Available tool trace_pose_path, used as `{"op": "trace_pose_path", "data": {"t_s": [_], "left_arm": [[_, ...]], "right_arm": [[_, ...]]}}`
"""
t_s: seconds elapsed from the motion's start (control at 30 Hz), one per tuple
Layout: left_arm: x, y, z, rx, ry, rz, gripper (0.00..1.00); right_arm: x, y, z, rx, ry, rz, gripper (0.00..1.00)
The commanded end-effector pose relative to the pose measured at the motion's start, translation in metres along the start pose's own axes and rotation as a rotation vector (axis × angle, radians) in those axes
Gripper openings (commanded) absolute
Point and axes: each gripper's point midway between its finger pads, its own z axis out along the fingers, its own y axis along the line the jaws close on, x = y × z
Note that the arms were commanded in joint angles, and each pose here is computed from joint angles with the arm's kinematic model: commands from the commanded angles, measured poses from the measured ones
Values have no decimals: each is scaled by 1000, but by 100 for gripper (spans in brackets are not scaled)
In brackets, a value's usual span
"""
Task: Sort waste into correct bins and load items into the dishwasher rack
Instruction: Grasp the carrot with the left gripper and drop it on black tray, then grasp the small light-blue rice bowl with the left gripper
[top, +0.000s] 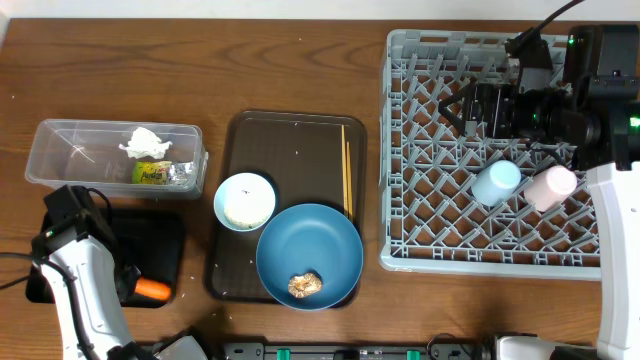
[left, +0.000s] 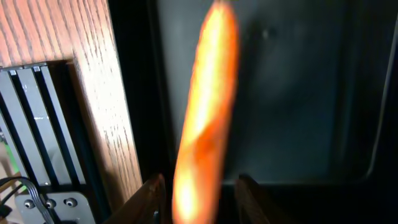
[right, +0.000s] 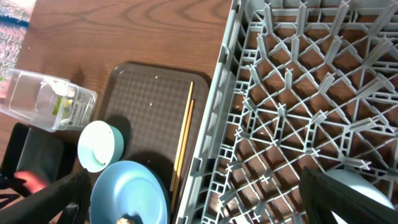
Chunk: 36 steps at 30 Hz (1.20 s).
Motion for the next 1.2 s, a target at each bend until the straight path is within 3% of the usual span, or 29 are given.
{"op": "trace_pose_path", "data": {"t_s": [0.0,0.13,0.2,0.3,0.4,0.63,0.9,1.03,1.17], "left_arm": [[1,-2,-2,14,9,-17,38],[-9,-9,-20,54,-20,-19,39],[-12,-28,-38,147,-28,64,40],[0,-80,-73,389,-39,372,44],[39,-126,-101,594,-59,750,54],[143,-178,-110,701,-104,1318,60],[204,-213,-64,620,-108,1515,60],[211,-220,-38,563,-75,1501,58],[213,-222,-23,538,-53,1499,49]], "right_arm": [[1,3,1,-8,8,-2,99],[1,3,1,-8,6,-3,99],[1,3,1,-8,6,-3,99],[1,3,1,-8,4,-4,99],[-2,4,1,-9,-6,-9,99],[-3,4,1,-9,-9,-10,99],[-1,4,1,-9,-1,-6,99],[1,3,1,-8,4,-1,99],[0,3,1,-9,3,-1,99]]}}
